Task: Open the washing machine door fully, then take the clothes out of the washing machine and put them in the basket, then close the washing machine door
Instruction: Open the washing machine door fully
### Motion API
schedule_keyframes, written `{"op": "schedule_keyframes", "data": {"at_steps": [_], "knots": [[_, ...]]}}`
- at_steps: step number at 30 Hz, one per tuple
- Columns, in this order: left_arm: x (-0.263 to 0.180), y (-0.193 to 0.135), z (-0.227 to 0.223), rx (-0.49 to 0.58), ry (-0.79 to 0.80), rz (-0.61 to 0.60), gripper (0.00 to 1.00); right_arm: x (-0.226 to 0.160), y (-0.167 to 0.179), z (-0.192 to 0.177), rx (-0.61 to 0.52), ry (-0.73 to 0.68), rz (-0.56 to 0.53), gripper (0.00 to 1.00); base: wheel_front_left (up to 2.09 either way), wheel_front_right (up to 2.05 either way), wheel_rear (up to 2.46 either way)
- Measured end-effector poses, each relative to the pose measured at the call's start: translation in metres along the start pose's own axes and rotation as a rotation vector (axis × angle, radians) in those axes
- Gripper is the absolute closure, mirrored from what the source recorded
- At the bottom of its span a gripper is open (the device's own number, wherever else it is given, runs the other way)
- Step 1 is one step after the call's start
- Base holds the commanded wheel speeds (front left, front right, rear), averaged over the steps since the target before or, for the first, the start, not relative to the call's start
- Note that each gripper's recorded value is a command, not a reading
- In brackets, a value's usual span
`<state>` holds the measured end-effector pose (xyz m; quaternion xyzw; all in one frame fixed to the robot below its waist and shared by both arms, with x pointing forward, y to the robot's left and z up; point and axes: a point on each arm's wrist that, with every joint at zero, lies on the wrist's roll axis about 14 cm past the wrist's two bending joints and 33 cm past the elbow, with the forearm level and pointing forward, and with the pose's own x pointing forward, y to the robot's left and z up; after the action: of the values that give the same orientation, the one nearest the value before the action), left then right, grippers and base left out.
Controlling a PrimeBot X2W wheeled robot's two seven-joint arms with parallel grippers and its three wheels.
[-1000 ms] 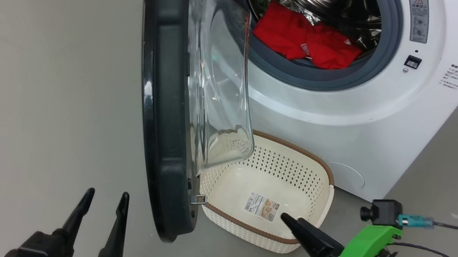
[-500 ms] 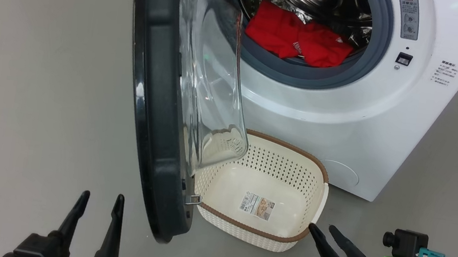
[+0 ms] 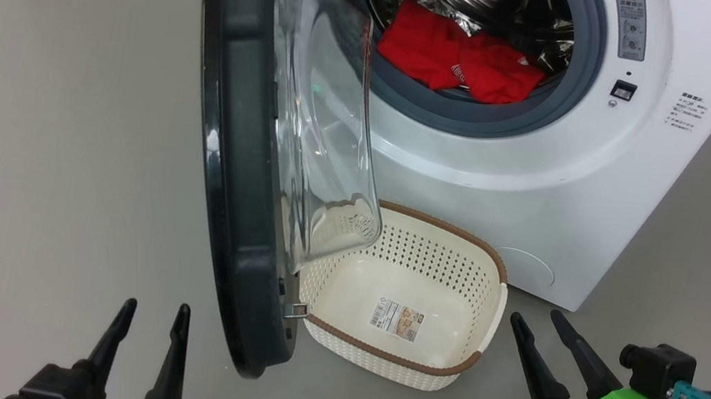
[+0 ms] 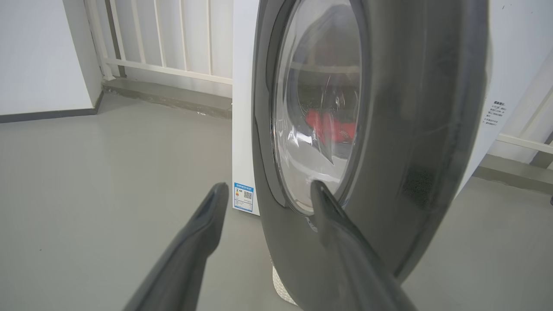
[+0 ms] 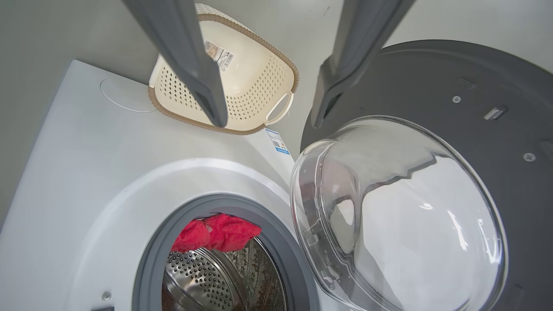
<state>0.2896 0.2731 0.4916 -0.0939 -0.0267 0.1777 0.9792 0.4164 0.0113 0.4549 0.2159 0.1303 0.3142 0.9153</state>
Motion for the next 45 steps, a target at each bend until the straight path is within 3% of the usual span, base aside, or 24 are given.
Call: {"op": "schedule_keyframes", "data": {"at_steps": [11,18,31,32,33,39,45], "knots": [[0.000,0.000,-0.001,0.000,0.003,0.000,0.00,-0.008,0.003,0.014,-0.189,-0.087,-0.024,0.00,0.00,0.00,0.00],[0.000,-0.001,0.000,-0.001,0.001,-0.003,0.00,-0.010,0.000,0.024,-0.211,-0.132,-0.054,0.00,0.00,0.00,0.00],[0.000,-0.001,0.000,-0.002,0.001,-0.005,0.00,-0.019,-0.010,0.011,-0.234,-0.093,-0.093,0.00,0.00,0.00,0.00],[0.000,-0.001,0.002,-0.002,-0.006,-0.005,0.62,-0.019,-0.010,0.011,-0.237,-0.094,-0.093,0.00,0.00,0.00,0.00],[0.001,-0.001,0.006,-0.002,-0.021,-0.003,1.00,-0.020,-0.010,0.012,-0.240,-0.095,-0.093,0.00,0.00,0.00,0.00],[0.009,0.006,0.082,-0.003,-0.255,0.024,1.00,-0.020,-0.009,0.015,-0.246,-0.102,-0.092,0.00,0.00,0.00,0.00],[0.000,-0.038,0.166,-0.028,-0.526,-0.115,1.00,-0.021,-0.009,0.016,-0.251,-0.106,-0.092,0.00,0.00,0.00,0.00]]}}
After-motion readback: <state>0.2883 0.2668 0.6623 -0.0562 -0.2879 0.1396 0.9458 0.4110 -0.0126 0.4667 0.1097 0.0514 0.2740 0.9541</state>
